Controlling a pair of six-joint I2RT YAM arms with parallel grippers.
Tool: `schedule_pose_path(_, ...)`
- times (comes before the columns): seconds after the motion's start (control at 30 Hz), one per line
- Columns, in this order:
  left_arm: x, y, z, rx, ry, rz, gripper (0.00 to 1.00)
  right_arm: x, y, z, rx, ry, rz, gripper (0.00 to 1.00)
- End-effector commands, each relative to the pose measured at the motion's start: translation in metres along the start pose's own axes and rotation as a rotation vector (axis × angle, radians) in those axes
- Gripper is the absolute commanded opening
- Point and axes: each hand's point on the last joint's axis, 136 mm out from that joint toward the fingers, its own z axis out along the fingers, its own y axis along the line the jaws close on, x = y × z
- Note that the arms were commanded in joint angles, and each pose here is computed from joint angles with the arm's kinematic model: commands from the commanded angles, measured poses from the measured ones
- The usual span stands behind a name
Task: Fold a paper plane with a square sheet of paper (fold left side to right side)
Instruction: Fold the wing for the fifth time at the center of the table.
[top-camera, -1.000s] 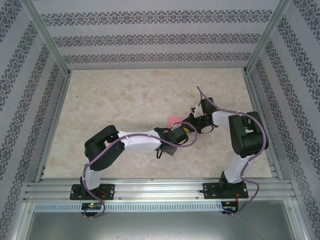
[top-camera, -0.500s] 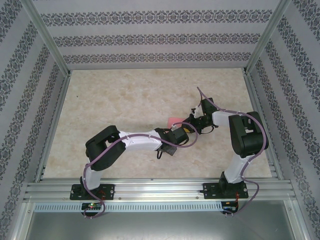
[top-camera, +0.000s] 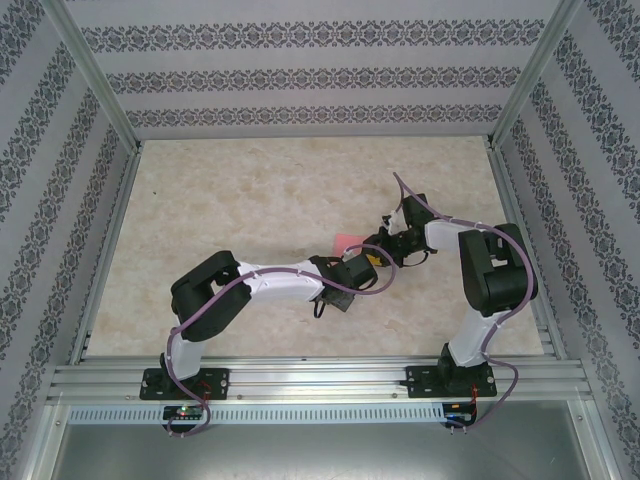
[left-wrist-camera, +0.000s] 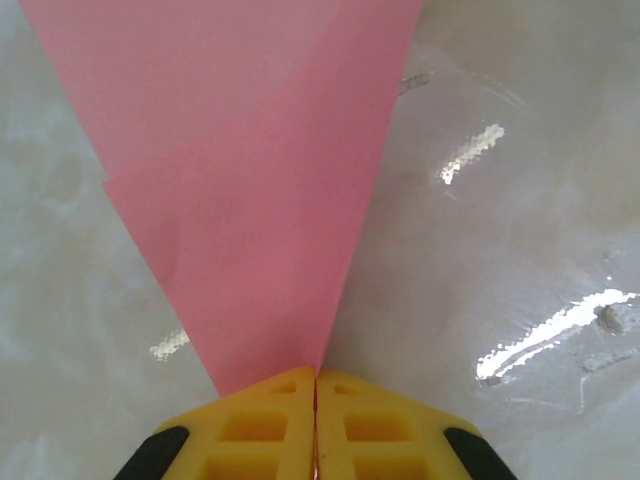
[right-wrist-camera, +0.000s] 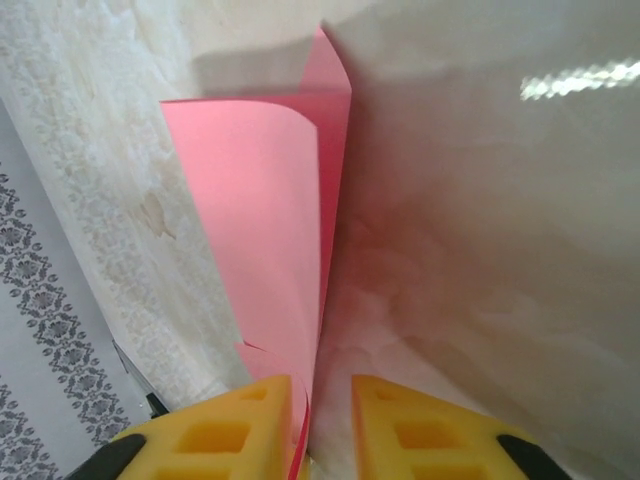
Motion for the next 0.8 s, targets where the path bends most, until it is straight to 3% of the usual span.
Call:
schedule_pose_path(0.0, -0.016, -0.004, -0.016, 0.063, -0.046, -0.045, 0.06, -0.019, 0.017, -0.025, -0.013, -0.103, -0.074, 0.30)
schedule_pose_path(0.23, -0.023, -0.003, -0.025, 0.161, -0.056, -0.104, 0.04, -0.028, 0.024, -0.062, -0.001, -0.240, -0.114, 0.48)
schedule_pose_path(0.57, -0.027, -0.007, -0.026, 0.336, -0.055, -0.221, 0.04, -0.011, 0.016, -0.053, -0.041, -0.245, -0.146, 0.49)
schedule_pose_path(0.77, -0.029, -0.005, -0.023, 0.434, -0.069, -0.313, 0.03, 0.003, 0.011, -0.032, -0.037, -0.192, -0.153, 0.42)
